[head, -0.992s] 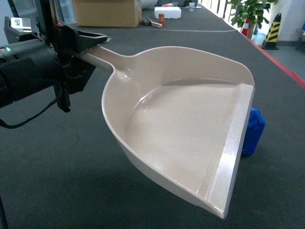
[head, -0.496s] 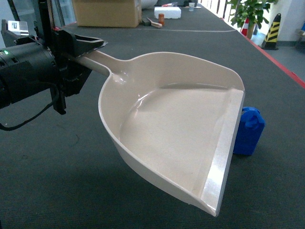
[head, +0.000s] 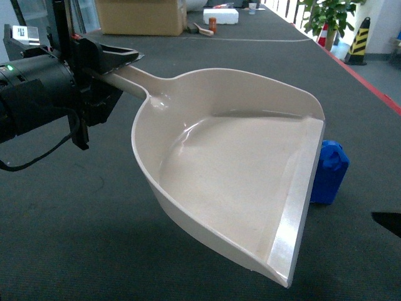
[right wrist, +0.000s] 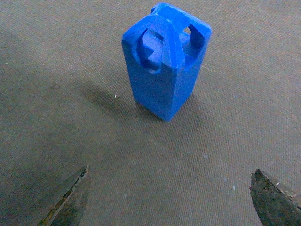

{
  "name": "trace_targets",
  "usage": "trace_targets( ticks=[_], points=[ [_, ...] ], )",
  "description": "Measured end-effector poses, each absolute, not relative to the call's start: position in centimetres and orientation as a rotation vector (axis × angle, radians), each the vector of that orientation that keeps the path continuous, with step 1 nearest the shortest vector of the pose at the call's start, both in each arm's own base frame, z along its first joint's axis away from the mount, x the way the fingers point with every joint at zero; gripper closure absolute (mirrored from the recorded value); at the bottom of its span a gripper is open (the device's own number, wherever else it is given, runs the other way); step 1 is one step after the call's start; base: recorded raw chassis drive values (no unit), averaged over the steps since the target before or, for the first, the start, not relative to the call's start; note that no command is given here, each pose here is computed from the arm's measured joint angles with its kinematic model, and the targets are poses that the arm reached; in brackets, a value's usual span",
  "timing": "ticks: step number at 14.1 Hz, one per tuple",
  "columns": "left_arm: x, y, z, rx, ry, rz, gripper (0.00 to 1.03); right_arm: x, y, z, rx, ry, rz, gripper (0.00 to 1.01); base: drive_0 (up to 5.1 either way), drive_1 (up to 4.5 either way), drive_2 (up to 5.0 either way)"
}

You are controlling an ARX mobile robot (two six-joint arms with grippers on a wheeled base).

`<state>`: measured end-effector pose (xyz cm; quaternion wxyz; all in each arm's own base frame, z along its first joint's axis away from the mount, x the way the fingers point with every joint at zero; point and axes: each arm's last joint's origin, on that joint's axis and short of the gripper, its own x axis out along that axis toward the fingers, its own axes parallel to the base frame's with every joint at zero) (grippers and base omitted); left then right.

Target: Place part in tray to right shelf

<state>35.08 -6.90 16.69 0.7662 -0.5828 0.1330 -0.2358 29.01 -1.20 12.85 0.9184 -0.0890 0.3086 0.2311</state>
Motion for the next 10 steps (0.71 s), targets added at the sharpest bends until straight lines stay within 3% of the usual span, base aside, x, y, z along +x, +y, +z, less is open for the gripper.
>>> trace_targets(
  ticks=[3,5,8,9,10],
  points=[
    [35.1,-6.9,16.7,-1.266,0.289,-0.511,0.86,32.9,0.7,11.8,-0.225,0.639,0.47,0.03,0.0,0.0,0.0],
    [35.1,-6.9,16.7,-1.266,0.289,-0.512,0.86,36.0,3.1,10.6,-0.194,0.65,0.494,0.03,0.0,0.0,0.0],
    [35.1,-6.8,16.7,-1.26,0.283,-0.507,0.87,39.3,6.1,9.9,-0.214,0.624,0.416,0.03,0.0,0.0,0.0],
    [35.1,-6.8,16.7,-1.26,0.282,-0.505,0.88,39.8,6.7,9.7,-0.223,0.607,0.374,0.08,0.0,0.0,0.0],
    [35.1,-6.8,16.7,-1.259,0.284,-0.507,0.89,39.9,7.0,9.5,-0.219,0.606,0.337,0.19,0.0,0.0,0.0]
  ],
)
